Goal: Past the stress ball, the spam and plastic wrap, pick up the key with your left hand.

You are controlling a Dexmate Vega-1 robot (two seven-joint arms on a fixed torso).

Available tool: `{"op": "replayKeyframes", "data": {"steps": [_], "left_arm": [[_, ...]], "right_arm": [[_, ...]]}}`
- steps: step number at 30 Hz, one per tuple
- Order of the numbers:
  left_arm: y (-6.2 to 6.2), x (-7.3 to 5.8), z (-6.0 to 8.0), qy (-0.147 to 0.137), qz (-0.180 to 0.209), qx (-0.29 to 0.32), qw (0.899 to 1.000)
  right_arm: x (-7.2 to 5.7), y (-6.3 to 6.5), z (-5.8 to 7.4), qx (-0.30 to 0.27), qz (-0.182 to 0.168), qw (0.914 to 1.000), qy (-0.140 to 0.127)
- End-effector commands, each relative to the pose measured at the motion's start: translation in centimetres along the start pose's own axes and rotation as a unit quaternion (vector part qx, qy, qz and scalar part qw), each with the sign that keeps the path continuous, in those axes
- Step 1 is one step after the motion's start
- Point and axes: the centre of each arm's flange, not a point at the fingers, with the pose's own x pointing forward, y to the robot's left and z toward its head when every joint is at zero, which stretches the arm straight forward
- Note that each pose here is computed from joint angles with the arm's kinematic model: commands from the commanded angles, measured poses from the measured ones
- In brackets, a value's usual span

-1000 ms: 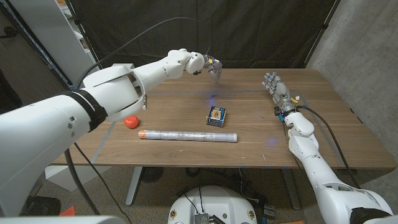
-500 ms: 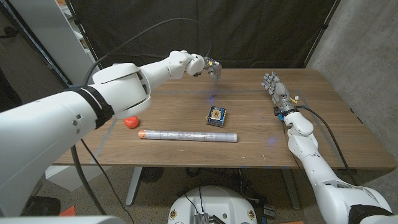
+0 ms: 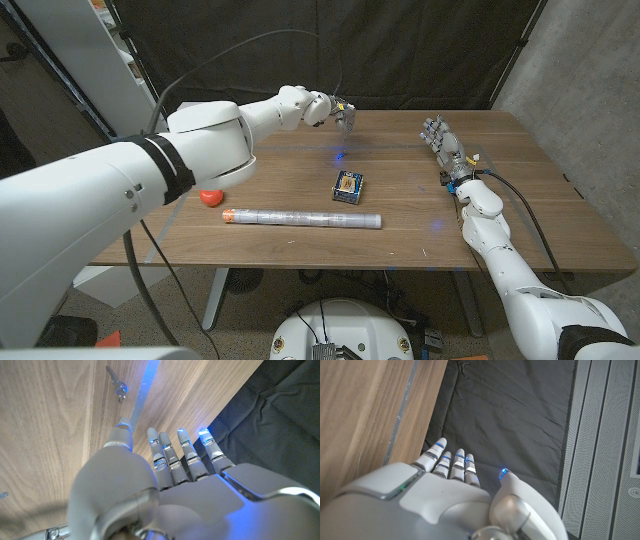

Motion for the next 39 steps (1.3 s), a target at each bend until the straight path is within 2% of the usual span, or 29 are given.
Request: {"op": "replayKeyframes", "data": {"steps": [1,10,31,39], "left_arm": [[-0.6,0.3,0.5,0.014,-0.010,0.012,1.000],[-1.3,0.5,0.8,0.027,-0.016,0.007,0.999],[-1.9,0.7,2.1,0.014,-0.031,0.019,0.999],[-2.5,0.8,2.5,0.013,-0.039,0.021,0.999]], "right_arm": [[0.2,-0.1,-0.2,0.002,-0.001,1.0000,0.001],[0.1,-0.1,-0.4,0.003,-0.002,1.0000,0.003],[-0.1,-0.3,-0.6,0.006,-0.006,1.0000,0.003],[-0.2,-0.3,-0.6,0.007,-0.007,0.9999,0.003]]}}
